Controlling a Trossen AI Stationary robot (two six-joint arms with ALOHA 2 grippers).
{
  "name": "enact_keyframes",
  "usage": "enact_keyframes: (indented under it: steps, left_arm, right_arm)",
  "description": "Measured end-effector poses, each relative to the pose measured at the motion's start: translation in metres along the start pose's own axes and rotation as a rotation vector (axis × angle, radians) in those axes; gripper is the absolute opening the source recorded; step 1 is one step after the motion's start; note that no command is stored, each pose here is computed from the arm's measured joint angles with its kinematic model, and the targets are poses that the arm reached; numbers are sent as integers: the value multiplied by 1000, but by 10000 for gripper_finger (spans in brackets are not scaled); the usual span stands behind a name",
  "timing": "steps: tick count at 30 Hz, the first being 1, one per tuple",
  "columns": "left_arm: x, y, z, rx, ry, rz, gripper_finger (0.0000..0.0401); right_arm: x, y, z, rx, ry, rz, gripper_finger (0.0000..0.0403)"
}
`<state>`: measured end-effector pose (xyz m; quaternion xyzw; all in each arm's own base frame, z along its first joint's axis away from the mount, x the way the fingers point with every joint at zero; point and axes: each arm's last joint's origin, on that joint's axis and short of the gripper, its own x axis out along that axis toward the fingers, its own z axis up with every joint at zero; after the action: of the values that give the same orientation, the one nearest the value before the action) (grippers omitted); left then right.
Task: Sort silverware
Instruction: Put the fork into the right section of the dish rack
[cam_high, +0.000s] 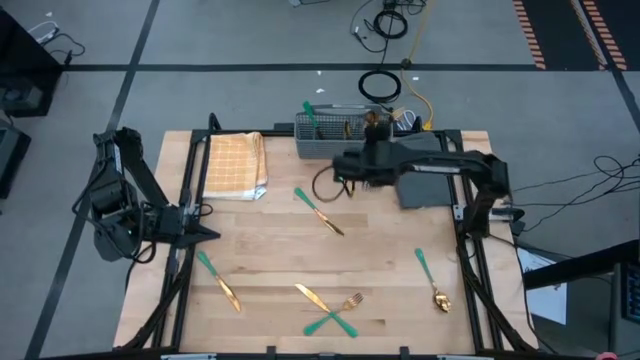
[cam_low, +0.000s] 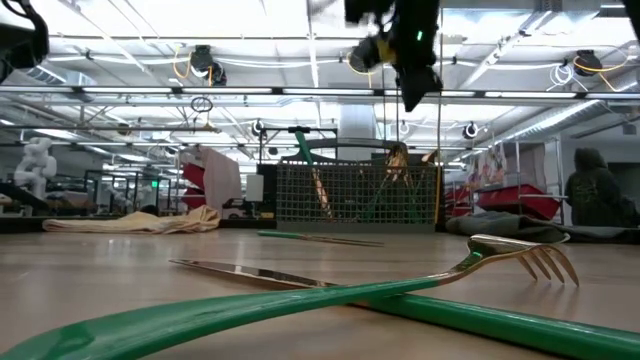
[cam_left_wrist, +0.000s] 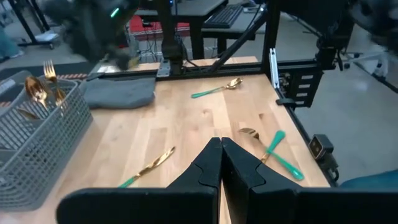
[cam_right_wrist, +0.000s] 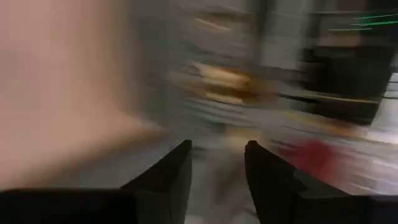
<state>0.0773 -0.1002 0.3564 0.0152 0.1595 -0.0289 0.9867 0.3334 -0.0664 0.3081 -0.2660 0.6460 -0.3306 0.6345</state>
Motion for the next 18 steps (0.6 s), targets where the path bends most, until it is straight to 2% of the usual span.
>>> enact_keyframes:
  steps: [2,4,6,8,13,18]
  left_arm:
    - [1,-1,0,-10,2,1,11]
    - [1,-2,0,-8,4,2,11]
    - [2,-3,-1,-5,6,3,11]
    - [3,-5,-1,0,9,5,11]
    - [6,-9,-2,15,18,10,11]
    - [9,-12,-3,28,26,14,11]
  right_arm:
    - [-22,11,-5,115,-67,334,137]
    - [-43,25,-5,179,-110,662,137]
    - [-66,43,-3,178,-145,869,137]
    - [-87,66,-5,84,-175,941,137]
    - [-122,137,-6,-197,-222,941,137]
    - [-138,200,5,-329,-346,976,137]
